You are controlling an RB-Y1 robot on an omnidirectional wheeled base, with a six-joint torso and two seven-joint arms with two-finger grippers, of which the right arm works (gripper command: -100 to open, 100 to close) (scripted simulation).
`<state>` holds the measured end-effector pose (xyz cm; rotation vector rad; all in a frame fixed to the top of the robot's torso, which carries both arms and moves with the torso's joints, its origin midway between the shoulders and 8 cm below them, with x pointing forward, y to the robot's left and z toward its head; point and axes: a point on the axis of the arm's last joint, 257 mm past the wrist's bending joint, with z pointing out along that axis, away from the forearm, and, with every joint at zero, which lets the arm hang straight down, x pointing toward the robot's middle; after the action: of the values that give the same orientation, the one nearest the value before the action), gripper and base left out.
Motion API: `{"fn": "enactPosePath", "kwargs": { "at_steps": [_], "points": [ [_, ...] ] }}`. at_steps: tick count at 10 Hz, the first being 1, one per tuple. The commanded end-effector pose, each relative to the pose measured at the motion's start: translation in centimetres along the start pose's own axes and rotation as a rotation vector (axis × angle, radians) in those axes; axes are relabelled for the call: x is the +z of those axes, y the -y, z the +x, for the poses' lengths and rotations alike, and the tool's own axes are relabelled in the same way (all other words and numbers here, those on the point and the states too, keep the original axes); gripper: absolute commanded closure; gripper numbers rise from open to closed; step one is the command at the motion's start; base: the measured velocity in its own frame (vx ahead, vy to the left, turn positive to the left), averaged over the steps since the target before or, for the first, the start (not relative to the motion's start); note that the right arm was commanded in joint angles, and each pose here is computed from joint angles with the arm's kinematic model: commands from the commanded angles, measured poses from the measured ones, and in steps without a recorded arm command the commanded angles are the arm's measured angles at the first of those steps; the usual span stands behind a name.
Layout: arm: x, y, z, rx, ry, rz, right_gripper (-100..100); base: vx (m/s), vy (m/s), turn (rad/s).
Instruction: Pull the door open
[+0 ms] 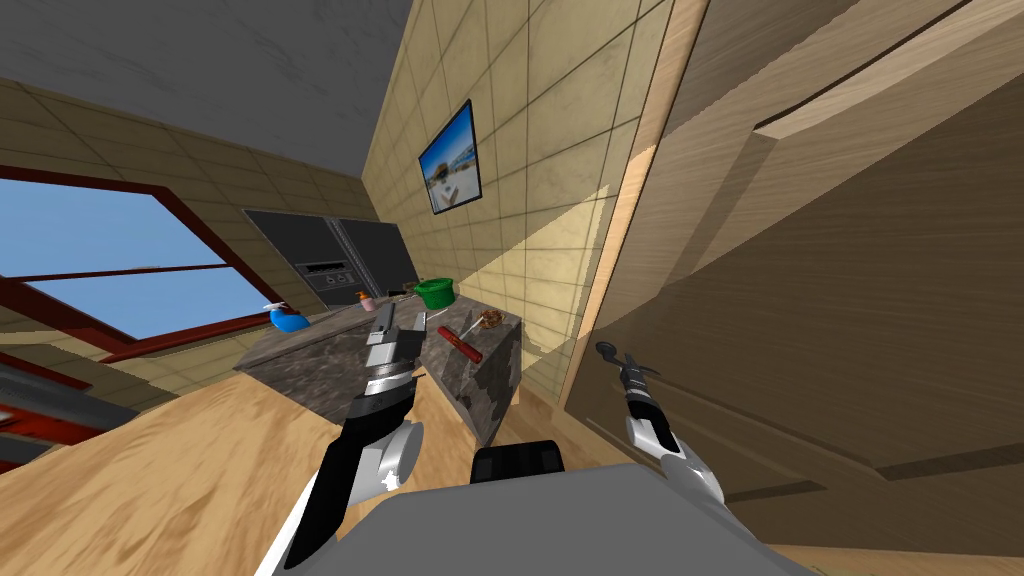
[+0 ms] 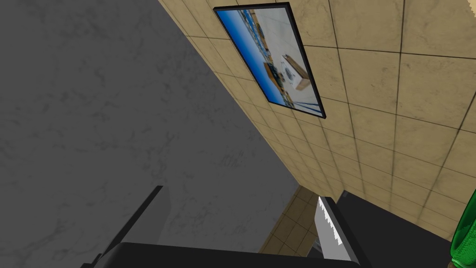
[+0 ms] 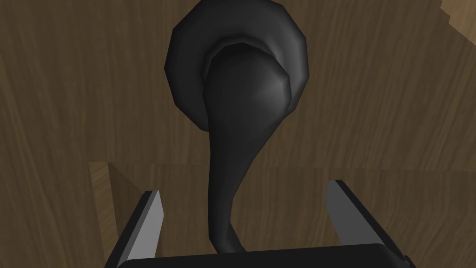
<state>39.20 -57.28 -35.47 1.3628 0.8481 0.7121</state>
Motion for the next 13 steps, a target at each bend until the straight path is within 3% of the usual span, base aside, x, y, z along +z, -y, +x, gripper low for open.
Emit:
{"fn": "enactPosePath", "kwargs": {
  "at_steps": [1, 11, 13],
  "points": [
    [0.00, 0.00, 0.00, 0.000, 0.000, 0.000, -100, 0.000, 0.000, 0.000],
    [-0.01, 0.05, -0.50, 0.000, 0.004, 0.000, -100, 0.000, 0.000, 0.001],
    [0.05, -0.12, 0.32, 0.000, -0.018, -0.004, -100, -0.015, 0.022, -0.063]
  ]
}}
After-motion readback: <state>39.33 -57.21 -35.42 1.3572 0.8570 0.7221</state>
